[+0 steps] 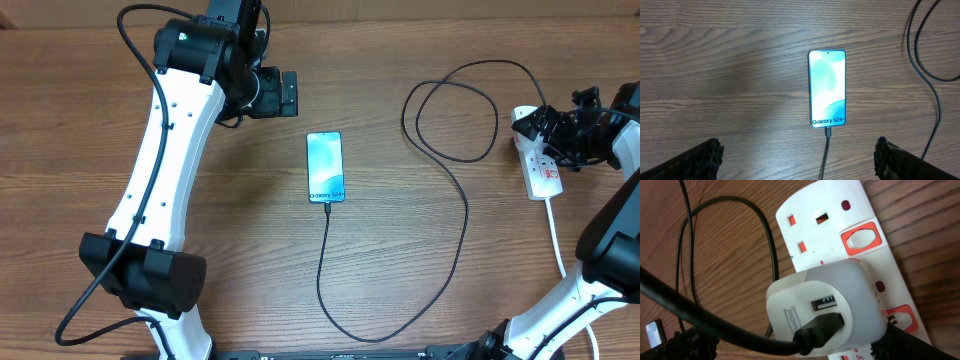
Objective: Plug charger to phone and switch on socket
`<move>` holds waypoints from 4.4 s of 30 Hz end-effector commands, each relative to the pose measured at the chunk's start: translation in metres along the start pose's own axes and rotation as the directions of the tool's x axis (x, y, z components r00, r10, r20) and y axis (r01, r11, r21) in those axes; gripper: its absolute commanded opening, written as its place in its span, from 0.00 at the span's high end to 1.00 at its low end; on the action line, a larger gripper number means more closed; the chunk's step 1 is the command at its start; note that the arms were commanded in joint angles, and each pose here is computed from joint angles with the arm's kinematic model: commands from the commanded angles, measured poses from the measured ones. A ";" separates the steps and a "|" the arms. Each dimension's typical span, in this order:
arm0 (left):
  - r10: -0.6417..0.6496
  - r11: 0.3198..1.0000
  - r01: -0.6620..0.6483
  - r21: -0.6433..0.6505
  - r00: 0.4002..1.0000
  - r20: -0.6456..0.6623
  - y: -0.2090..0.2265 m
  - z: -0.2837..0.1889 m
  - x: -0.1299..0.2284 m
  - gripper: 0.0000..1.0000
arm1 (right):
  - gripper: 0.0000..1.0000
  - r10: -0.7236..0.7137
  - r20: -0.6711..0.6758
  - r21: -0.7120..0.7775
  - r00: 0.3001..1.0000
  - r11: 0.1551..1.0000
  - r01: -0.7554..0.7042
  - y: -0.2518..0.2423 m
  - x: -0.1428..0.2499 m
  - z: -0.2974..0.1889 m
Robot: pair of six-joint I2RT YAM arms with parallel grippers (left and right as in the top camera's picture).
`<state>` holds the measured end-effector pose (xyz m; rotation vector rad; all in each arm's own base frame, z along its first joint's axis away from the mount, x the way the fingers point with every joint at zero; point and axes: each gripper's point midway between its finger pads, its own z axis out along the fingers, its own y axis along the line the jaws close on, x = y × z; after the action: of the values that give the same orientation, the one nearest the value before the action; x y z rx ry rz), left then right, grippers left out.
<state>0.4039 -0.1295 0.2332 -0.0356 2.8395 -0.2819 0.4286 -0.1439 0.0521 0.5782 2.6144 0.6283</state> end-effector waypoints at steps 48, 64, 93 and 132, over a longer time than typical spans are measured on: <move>0.020 1.000 -0.020 -0.011 1.000 -0.001 0.001 0.001 -0.001 0.00 | 0.00 -0.081 0.019 0.081 0.997 0.994 0.080 -0.008 -0.013 -0.003; 0.020 1.000 -0.020 -0.011 1.000 -0.001 0.001 0.001 -0.001 0.00 | 0.00 -0.085 0.024 0.111 0.996 0.990 0.082 -0.013 -0.015 -0.004; 0.020 1.000 -0.020 -0.011 1.000 -0.001 0.001 0.001 -0.001 0.00 | 0.00 -0.074 0.010 0.051 0.997 0.996 0.074 -0.004 -0.009 0.001; 0.021 1.000 -0.021 -0.011 1.000 -0.001 0.001 0.001 -0.001 0.00 | 0.00 -0.057 -0.019 0.004 0.998 0.998 0.058 -0.001 0.002 0.010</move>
<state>0.4038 -0.1295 0.2332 -0.0356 2.8399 -0.2818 0.4322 -0.1492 0.0508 0.5061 2.6318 0.5519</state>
